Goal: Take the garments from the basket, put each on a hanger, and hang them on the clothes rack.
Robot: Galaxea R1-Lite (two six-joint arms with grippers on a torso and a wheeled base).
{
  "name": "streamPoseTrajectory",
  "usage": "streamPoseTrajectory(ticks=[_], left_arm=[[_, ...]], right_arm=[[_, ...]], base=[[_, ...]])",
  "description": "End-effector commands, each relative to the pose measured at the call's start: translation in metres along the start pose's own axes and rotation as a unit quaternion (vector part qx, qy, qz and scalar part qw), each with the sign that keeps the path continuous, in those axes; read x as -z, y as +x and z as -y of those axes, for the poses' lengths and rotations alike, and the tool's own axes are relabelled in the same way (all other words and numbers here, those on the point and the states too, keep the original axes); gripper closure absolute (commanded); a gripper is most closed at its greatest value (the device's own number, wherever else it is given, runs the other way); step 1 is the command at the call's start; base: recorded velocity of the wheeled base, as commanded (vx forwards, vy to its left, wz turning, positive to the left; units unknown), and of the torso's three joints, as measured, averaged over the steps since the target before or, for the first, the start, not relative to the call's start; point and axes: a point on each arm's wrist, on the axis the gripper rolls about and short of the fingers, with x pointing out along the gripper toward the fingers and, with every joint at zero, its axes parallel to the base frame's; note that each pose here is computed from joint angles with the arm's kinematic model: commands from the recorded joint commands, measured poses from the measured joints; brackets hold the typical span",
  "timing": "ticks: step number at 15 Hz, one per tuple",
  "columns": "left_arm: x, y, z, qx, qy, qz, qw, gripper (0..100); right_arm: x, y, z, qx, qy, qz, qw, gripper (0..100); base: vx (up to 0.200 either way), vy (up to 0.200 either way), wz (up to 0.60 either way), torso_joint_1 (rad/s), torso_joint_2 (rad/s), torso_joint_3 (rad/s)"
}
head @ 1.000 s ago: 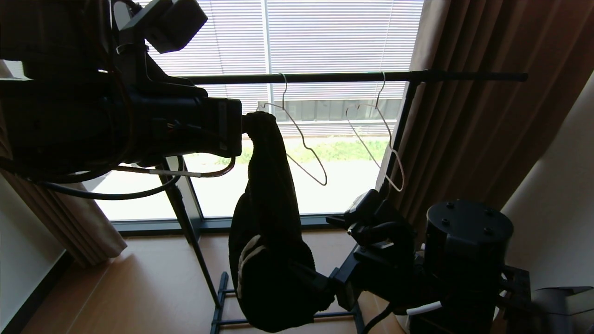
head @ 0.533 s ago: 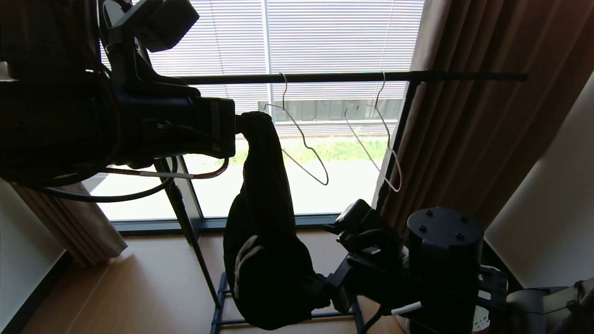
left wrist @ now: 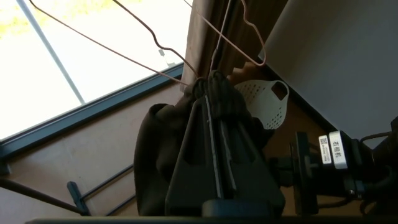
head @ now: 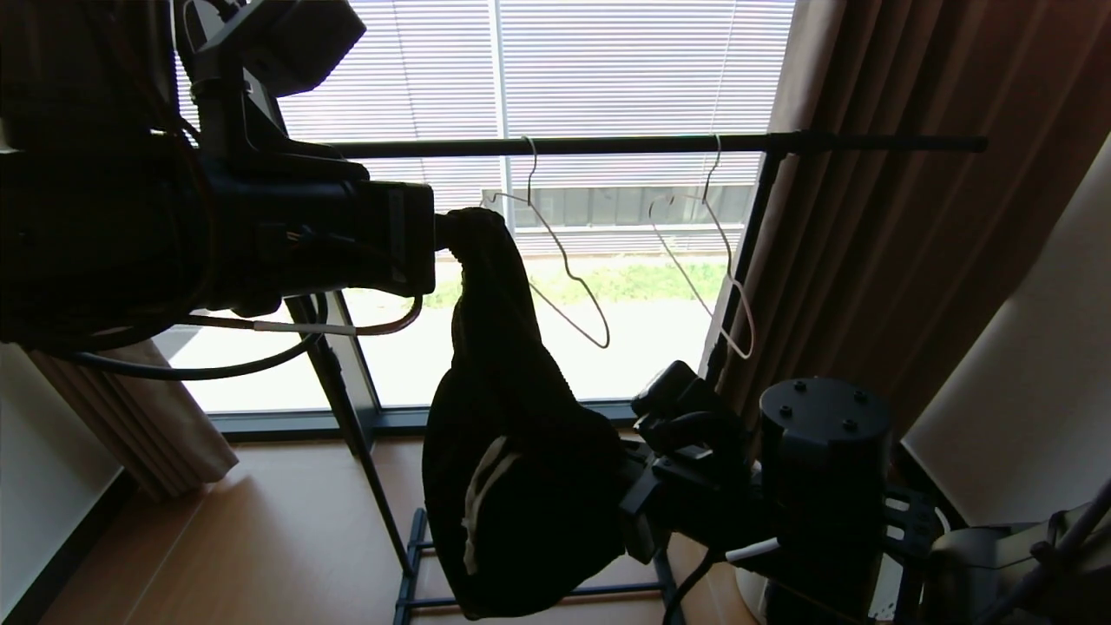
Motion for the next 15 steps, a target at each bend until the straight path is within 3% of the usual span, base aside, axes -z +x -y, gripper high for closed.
streamPoseTrajectory(ticks=[1, 3, 5, 8, 9, 13, 15], left_arm=[[0.005, -0.002, -0.001, -0.001, -0.004, -0.007, 1.0000, 100], [0.017, -0.009, -0.009, -0.011, -0.012, -0.023, 0.9996, 100], [0.034, -0.023, -0.015, 0.012, -0.018, -0.043, 0.9988, 100], [0.056, -0.036, -0.019, 0.035, -0.023, -0.069, 0.9967, 100], [0.071, -0.041, -0.019, 0.055, -0.027, -0.091, 0.9940, 100], [0.106, -0.044, -0.018, 0.096, -0.036, -0.134, 0.9857, 100], [0.107, -0.043, -0.017, 0.110, -0.032, -0.109, 0.9874, 100]], right_arm=[[-0.007, 0.000, 0.014, 0.021, 0.006, 0.012, 0.9997, 100], [-0.021, -0.002, 0.034, 0.052, 0.014, 0.035, 0.9979, 100], [-0.034, -0.008, 0.044, 0.068, 0.018, 0.058, 0.9958, 100], [-0.050, -0.015, 0.046, 0.089, 0.032, 0.074, 0.9927, 100], [-0.061, -0.016, 0.048, 0.109, 0.055, 0.094, 0.9882, 100], [-0.068, -0.017, 0.048, 0.142, 0.063, 0.107, 0.9820, 100], [-0.075, -0.025, 0.044, 0.156, 0.065, 0.118, 0.9784, 100]], base=[[0.000, 0.000, 0.00, 0.000, 0.00, 0.000], [0.000, 0.000, 0.00, 0.000, 0.00, 0.000], [0.000, 0.000, 0.00, 0.000, 0.00, 0.000], [0.000, 0.000, 0.00, 0.000, 0.00, 0.000], [0.000, 0.000, 0.00, 0.000, 0.00, 0.000], [0.000, 0.000, 0.00, 0.000, 0.00, 0.000], [0.000, 0.000, 0.00, 0.000, 0.00, 0.000]])
